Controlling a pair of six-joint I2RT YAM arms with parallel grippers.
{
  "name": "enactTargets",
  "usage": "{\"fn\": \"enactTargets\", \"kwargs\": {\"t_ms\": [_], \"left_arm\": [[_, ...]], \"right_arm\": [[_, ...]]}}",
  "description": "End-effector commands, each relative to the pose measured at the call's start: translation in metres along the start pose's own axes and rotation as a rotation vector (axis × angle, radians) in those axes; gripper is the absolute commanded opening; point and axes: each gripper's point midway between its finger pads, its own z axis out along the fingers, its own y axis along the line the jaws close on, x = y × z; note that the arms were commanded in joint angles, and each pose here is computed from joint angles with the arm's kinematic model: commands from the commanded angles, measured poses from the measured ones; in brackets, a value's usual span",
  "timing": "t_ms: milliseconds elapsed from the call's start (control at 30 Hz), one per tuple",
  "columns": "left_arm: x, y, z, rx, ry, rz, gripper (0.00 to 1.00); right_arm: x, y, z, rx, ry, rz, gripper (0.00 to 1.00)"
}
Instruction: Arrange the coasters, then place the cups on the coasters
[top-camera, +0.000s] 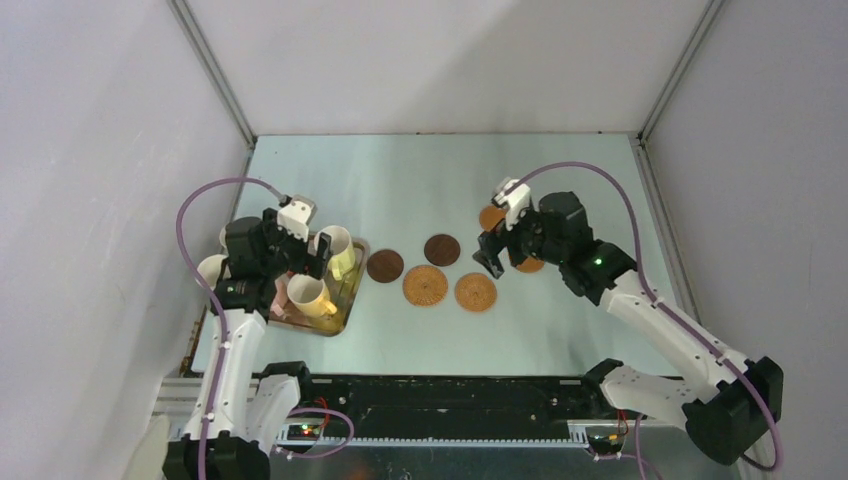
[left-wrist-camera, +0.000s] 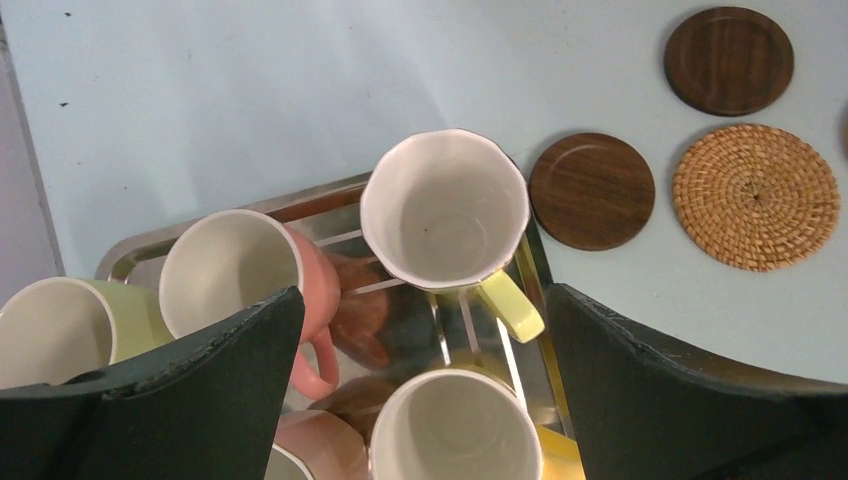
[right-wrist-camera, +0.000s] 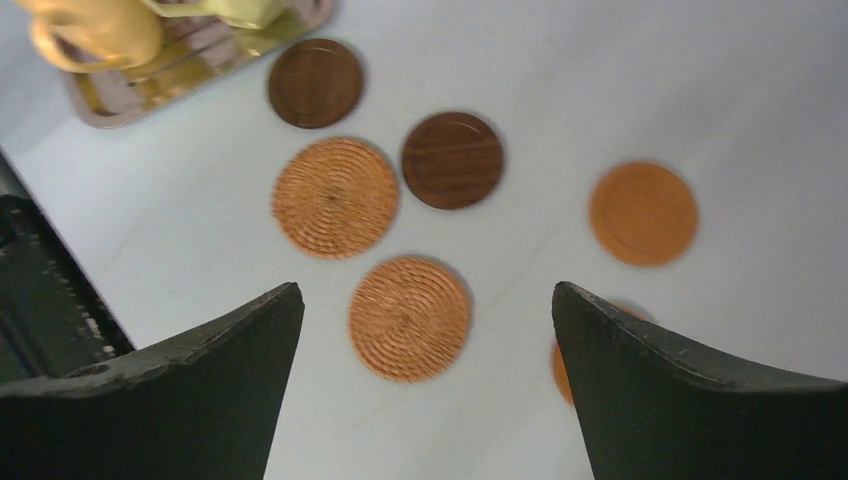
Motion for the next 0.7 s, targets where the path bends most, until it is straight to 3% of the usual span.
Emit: {"fn": "enactTargets", "kwargs": {"t_ms": [0,267,300,400,467,500,533,567,667], "left_arm": [[-0.013,-0.012,-0.014,0.052,-0.057,0.071,0.98],[-0.016,0.022,-0.043,-0.191,-0.101,0.016,0.98],[-0.018,0.027,-0.045,-0.226,-0.124,-0.006,0.98],[-0.001,0.048,-0.047,-0.340,-0.120,-0.058,0.98],[0.002,0.056,-0.050,-0.372,-0.120,-0.091,0.98],[0.003,0.063,-0.053,-0.395,-0.121,-0.116,0.98],[0.002,0.065,-0.054,-0.400,-0.126,-0.137,0.98],[0.004,0.071,-0.058,-0.422,-0.128,-0.154,0.98],[0.007,0.080,-0.064,-0.460,-0.150,-0.187,0.98]], "right_arm": [[-0.031,0.037,0.023,-0.050,-0.069,-0.011,1.00],[-0.093,0.102,0.097,-0.190,-0.081,0.146,0.99],[-0.078,0.112,0.118,-0.189,-0.010,0.157,0.99],[-0.094,0.124,0.164,-0.123,0.048,0.192,0.99],[-0.087,0.135,0.182,-0.105,0.146,0.222,0.99],[-0.113,0.141,0.183,-0.126,0.108,0.258,0.99],[-0.094,0.144,0.198,-0.123,0.174,0.270,0.99],[-0.110,0.150,0.198,-0.147,0.153,0.302,0.99],[-0.091,0.164,0.218,-0.174,0.235,0.347,0.97]]}}
